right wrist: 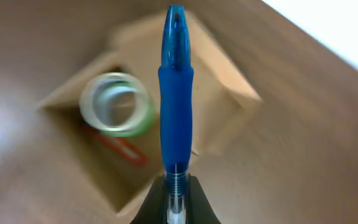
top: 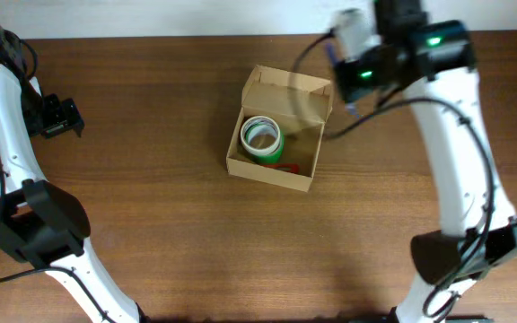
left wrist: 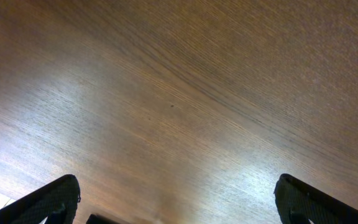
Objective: Pack container
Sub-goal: 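Carry the blue pen into the box and release it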
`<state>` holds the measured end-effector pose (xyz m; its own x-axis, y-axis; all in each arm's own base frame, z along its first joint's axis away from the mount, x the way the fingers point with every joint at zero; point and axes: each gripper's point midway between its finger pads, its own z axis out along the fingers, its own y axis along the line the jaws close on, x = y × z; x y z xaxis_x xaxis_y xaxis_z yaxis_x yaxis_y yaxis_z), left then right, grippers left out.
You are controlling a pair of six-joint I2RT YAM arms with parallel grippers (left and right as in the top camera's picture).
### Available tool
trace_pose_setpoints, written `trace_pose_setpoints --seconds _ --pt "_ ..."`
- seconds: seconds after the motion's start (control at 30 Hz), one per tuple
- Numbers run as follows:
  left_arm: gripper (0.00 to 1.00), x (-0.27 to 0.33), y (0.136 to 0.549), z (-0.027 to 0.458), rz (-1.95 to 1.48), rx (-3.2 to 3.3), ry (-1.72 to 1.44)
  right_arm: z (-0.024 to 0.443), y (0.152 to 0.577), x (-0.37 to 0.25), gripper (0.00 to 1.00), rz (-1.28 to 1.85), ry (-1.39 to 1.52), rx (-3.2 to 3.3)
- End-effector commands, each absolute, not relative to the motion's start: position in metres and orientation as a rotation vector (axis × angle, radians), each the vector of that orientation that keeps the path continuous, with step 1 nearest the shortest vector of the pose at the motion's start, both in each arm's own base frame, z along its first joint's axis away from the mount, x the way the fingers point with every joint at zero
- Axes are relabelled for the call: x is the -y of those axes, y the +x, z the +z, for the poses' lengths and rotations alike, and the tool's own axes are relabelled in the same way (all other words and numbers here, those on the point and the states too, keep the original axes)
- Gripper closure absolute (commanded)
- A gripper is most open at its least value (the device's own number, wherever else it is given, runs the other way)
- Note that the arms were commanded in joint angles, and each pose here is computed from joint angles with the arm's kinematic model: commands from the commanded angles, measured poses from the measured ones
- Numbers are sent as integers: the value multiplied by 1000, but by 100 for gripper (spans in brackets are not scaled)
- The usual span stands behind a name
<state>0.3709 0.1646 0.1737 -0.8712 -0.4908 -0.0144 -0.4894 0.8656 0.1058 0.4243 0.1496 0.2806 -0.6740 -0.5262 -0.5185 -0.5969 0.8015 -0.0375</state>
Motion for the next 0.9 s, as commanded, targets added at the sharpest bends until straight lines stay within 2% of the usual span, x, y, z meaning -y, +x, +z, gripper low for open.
trace_pose_setpoints --seconds 0.0,0.17,0.43,0.63,0.87 --pt "0 -165 370 171 -153 3017 778 265 402 -207 96 194 -1222 -2352" --pt "0 -165 370 171 -154 3017 778 218 379 -247 96 225 -1474 -2384" --pt "0 -165 370 171 -154 3017 778 147 371 -252 96 132 -1623 -2554" --pt "0 -165 370 171 -154 3017 778 114 374 -250 96 109 -1660 -2620" --pt "0 -165 370 171 -153 3017 778 101 375 -251 96 110 -1662 -2638"
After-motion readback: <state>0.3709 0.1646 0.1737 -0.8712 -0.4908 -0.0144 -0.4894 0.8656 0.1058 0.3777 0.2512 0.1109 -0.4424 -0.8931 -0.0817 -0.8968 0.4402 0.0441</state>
